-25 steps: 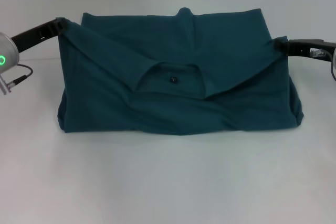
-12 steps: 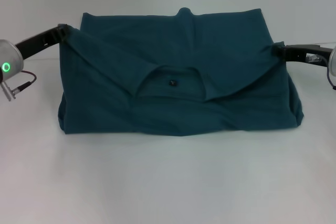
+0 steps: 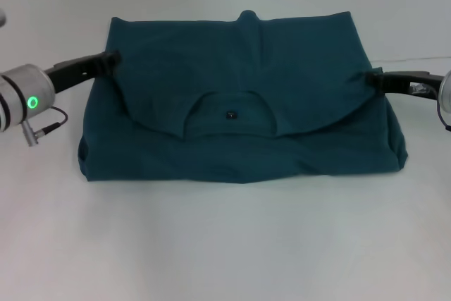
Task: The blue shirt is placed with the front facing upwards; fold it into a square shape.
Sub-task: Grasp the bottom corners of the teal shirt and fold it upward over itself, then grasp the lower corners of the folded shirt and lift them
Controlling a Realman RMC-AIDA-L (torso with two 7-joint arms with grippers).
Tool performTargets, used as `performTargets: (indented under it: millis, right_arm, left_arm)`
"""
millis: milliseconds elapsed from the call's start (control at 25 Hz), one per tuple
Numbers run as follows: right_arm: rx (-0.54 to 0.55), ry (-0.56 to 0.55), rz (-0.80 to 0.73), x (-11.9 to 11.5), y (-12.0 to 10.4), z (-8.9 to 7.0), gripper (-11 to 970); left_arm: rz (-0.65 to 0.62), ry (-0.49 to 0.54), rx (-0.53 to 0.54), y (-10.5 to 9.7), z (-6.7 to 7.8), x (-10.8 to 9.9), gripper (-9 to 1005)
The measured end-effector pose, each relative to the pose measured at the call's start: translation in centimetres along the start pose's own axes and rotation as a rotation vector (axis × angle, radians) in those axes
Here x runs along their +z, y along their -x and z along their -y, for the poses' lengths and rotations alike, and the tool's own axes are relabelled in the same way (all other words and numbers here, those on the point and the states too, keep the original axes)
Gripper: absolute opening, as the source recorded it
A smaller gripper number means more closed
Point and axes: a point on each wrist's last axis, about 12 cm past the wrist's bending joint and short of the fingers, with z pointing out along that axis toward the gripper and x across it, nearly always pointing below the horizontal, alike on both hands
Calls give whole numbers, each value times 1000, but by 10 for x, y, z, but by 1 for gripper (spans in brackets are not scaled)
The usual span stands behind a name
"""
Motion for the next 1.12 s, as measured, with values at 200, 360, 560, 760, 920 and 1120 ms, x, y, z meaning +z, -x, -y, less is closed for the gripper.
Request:
performTargets:
  millis: [200, 360, 560, 760, 920, 1120]
  right_arm:
    - [-6, 3, -16, 0, -4, -1, 57]
    - [-13, 1, -26, 0, -7, 0, 104]
    - [-16, -8, -27, -3, -9, 4, 223]
    - [-16, -8, -26, -6, -8, 7, 390]
    - [-9, -12, -24, -8, -7, 10, 482]
    - [-2, -1, -24, -14, -11, 13, 500]
  left_arm:
    - [-16, -6, 17, -3, 5, 3, 247]
    - [-9, 5, 0, -4, 2, 1, 334]
    - [47, 26, -54, -2, -9, -9, 513]
    - [107, 33, -78, 3, -17, -21, 603]
    - [117, 34, -74, 5, -19, -22, 600]
    - [127, 37, -67, 8, -20, -25, 598]
